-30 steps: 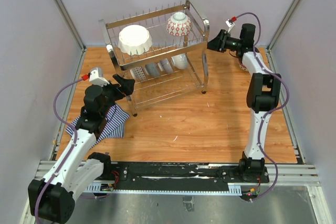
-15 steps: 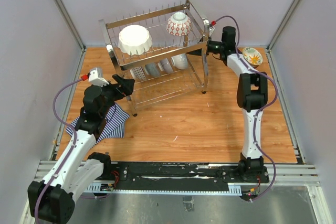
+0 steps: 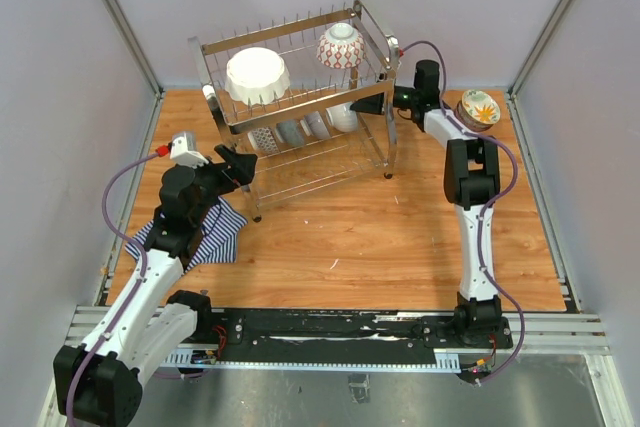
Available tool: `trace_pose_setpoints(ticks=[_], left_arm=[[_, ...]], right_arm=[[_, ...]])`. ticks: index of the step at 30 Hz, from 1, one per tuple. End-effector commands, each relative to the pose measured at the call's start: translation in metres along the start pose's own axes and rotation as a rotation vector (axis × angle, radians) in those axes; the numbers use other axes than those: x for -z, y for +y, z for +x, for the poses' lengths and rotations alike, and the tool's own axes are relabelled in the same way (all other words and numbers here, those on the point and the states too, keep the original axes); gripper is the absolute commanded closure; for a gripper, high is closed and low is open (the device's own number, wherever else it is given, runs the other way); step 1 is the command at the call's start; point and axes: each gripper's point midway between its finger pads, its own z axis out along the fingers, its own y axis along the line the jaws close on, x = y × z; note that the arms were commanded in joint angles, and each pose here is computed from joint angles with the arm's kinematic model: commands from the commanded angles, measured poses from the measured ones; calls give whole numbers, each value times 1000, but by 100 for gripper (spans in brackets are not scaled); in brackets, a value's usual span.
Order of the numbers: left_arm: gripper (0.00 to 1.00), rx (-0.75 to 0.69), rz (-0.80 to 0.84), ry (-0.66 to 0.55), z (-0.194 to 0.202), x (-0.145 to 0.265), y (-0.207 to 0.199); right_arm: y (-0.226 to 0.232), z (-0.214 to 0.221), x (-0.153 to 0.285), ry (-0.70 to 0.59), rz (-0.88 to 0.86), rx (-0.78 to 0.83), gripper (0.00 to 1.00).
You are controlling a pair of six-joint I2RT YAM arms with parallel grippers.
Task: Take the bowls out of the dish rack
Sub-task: Pick up the bowl from the dish rack.
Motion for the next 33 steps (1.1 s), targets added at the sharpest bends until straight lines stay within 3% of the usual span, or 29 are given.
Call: trace_pose_setpoints(ticks=[1,18,33], left_arm=[[1,3,26,-21,-2,0,-5],[1,8,18,-16,4,-2,0],[1,11,16,-16,5,-3,1]], right_arm=[[17,-7,-10,1,-84,49,54],[16,-2,-18,3,-141,12,68],[18,-2,-19,-3,-172,-4,90]])
